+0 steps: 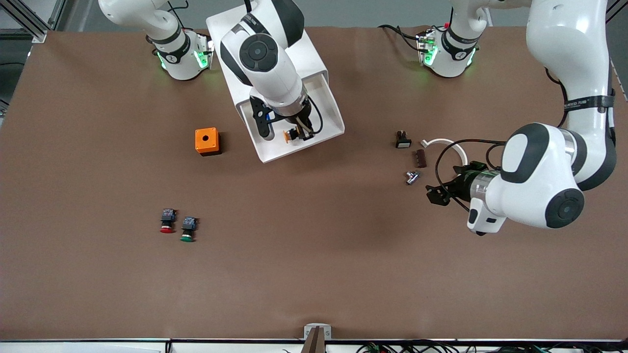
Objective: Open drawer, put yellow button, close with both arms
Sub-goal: 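Release the button into the drawer and withdraw the right gripper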
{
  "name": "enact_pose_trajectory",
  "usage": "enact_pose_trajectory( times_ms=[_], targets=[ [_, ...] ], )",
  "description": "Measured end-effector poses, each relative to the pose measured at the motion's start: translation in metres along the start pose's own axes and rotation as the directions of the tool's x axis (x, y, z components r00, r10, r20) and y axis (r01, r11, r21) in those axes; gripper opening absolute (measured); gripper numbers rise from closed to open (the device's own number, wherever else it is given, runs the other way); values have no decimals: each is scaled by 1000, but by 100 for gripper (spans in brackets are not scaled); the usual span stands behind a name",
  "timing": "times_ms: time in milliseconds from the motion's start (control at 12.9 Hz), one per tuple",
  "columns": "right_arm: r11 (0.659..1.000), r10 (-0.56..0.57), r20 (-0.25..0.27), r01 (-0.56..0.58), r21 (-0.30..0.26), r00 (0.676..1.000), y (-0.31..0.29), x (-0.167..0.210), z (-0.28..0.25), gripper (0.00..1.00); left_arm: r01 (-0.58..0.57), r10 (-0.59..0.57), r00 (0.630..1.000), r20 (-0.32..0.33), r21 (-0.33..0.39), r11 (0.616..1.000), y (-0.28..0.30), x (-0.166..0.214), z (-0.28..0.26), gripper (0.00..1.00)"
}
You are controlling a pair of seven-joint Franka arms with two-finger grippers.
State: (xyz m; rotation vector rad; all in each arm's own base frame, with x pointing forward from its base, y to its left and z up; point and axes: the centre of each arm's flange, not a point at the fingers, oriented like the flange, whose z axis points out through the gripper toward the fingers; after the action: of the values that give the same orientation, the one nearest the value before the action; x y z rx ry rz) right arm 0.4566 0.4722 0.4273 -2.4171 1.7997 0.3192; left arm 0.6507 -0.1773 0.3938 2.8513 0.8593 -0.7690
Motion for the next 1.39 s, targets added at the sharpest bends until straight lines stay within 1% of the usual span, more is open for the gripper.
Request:
enact_pose_trajectory(
  times_ms=[77, 155, 232, 386, 541, 618, 773, 850, 928, 1082, 1237, 1391],
  targets=[
    [1000, 2, 0, -2, 1, 1000, -1, 1, 0, 37, -17, 17, 1000, 2, -3, 1000, 7, -6, 3, 100],
    [1000, 4, 0, -4, 4, 1000, -1, 2, -1, 37, -36, 36, 999, 5, -4, 999, 15, -13, 8, 100],
    [1000, 9, 0, -9, 9, 1000, -3, 5, -2, 44, -54, 54, 999, 8, -5, 999, 22, -21, 12, 100],
    [999, 32, 3, -32, 35, 999, -12, 18, -15, 66, -90, 90, 996, 10, -13, 996, 36, -35, 17, 100],
    [996, 31, 1, -31, 79, 1000, -29, 53, -48, 88, -124, 124, 992, 1, -33, 992, 50, -49, 21, 100],
    [996, -4, -7, 4, 88, 1000, -35, 76, -68, 99, -140, 140, 990, -4, -43, 989, 57, -55, 24, 100],
    [990, -107, -27, 109, 93, 994, -41, 125, -103, 100, -170, 169, 985, -14, -50, 984, 70, -68, 32, 100],
    [981, -171, -35, 174, 83, 985, -42, 150, -117, 100, -185, 184, 983, -29, -37, 982, 76, -75, 36, 100],
    [968, -240, -41, 242, 68, 970, -42, 175, -128, 100, -202, 201, 978, -50, -14, 979, 82, -83, 41, 100],
    [924, -380, -42, 381, 30, 924, -40, 225, -144, 100, -239, 240, 966, -97, 25, 971, 97, -100, 50, 100],
    [860, -511, -29, 511, -3, 859, -34, 277, -161, 100, -280, 280, 951, -133, 25, 960, 114, -121, 58, 100],
    [786, -618, -15, 618, -28, 786, -26, 327, -178, 100, -294, 297, 942, -158, 47, 955, 133, -151, 73, 100]
  ],
)
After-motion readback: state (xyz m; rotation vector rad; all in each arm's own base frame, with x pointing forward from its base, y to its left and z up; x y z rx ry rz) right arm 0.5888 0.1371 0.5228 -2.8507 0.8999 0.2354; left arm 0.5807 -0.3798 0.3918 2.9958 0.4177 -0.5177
